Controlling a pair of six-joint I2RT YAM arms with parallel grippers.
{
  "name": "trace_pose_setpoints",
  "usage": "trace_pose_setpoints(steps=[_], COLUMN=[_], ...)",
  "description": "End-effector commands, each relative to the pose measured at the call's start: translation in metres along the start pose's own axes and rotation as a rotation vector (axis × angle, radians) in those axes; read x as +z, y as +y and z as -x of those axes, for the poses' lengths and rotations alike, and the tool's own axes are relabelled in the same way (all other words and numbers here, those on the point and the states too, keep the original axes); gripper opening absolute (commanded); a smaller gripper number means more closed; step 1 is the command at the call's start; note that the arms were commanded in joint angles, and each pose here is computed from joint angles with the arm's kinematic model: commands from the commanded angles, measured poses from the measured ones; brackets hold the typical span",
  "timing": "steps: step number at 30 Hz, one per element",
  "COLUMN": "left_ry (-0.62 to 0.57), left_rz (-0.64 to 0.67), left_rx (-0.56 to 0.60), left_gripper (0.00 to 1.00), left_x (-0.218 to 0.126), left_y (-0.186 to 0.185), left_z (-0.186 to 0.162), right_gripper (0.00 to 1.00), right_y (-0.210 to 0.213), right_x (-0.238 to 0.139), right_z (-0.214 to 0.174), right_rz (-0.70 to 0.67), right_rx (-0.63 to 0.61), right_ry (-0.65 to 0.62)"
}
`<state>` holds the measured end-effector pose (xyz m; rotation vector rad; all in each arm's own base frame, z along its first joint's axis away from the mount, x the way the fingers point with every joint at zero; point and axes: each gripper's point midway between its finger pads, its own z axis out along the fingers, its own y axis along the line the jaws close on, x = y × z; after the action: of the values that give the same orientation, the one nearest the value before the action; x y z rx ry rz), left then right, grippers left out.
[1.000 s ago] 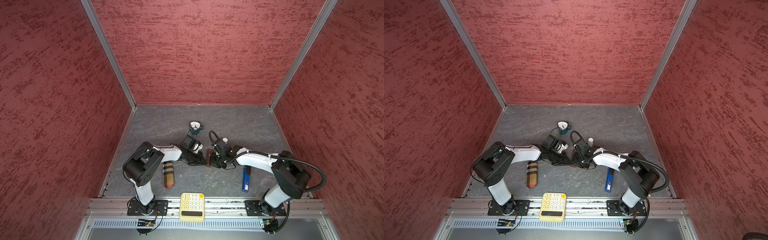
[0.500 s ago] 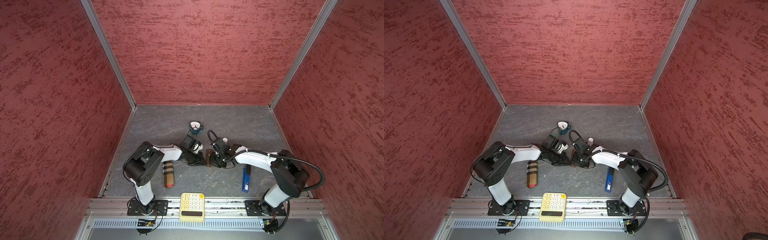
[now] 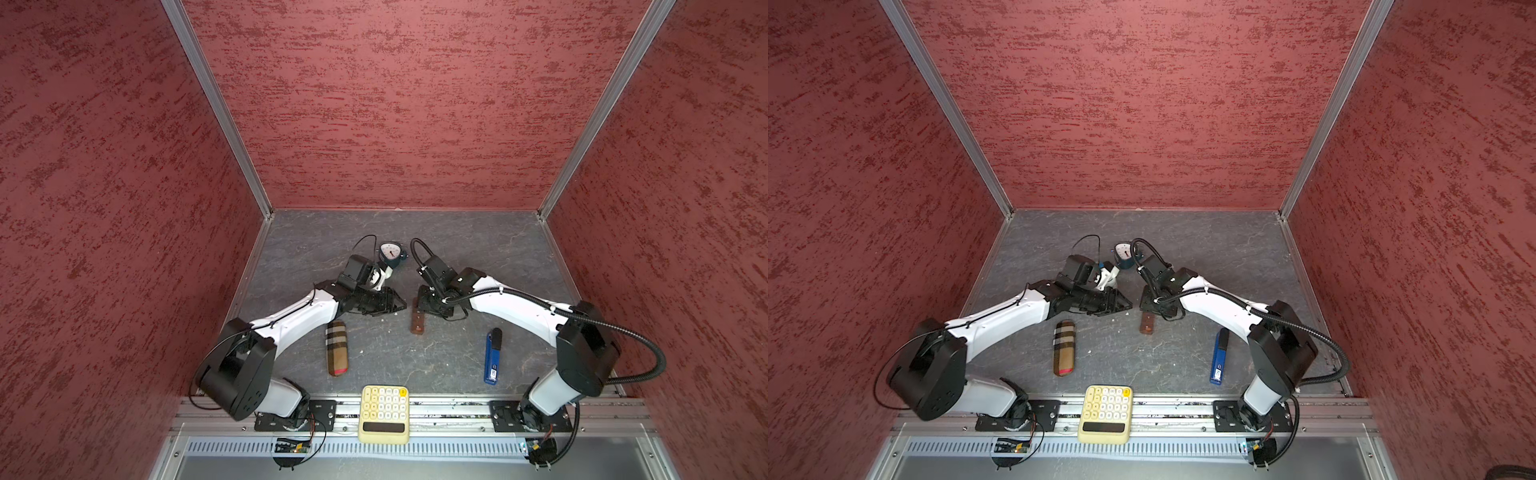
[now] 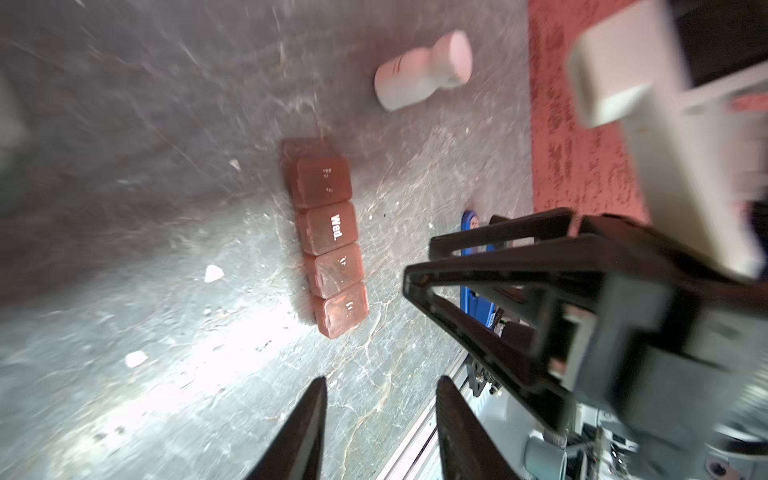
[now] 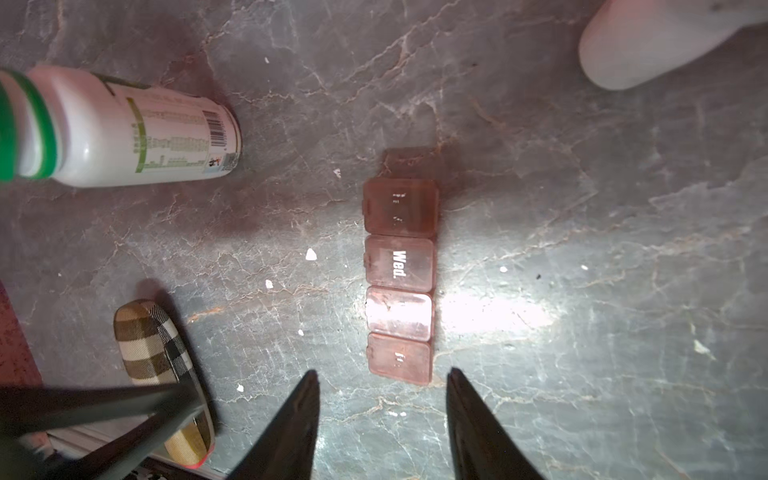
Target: Sort the pills into containers
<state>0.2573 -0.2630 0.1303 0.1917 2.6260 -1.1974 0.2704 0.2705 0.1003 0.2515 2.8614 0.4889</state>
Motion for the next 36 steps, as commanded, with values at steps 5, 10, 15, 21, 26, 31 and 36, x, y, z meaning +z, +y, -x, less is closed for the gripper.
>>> trace_pose_setpoints(steps=[5,10,15,21,26,31,36], left_ry=[-0.144,-0.178,-0.193,-0.195,-0.198,-0.195,-0.197], left_rz=[0.076,0.087,0.083,0.076,0.069,0.064,0.058], left_rx=[-0.044,-0.07,-0.086,-0.091,-0.094,-0.095,-0.095], left_gripper=[0.53,0.56,0.56,0.56,0.56,0.56,0.56], left_x=[-0.05,-0.068,-0.076,-0.078,-0.079,-0.079,-0.079], left_y=[0.027,0.039,0.045,0.047,0.047,0.047,0.046], left_z=[0.002,-0.002,-0.005,-0.006,-0.004,-0.003,-0.002], right_gripper=[0.67,0.7,0.68,0.64,0.59,0.54,0.48], right_y=[-0.004,-0.001,0.001,-0.002,-0.005,-0.009,-0.012], right_x=[0.015,0.033,0.047,0.061,0.068,0.073,0.071], right_z=[0.0,-0.003,-0.002,-0.005,-0.009,-0.013,-0.013], right_rz=[-0.153,-0.193,-0.215,-0.246,-0.261,-0.272,-0.278], right_rx=[-0.024,-0.022,-0.022,-0.03,-0.03,-0.032,-0.036], right_ry=[0.022,0.053,0.07,0.096,0.117,0.133,0.129])
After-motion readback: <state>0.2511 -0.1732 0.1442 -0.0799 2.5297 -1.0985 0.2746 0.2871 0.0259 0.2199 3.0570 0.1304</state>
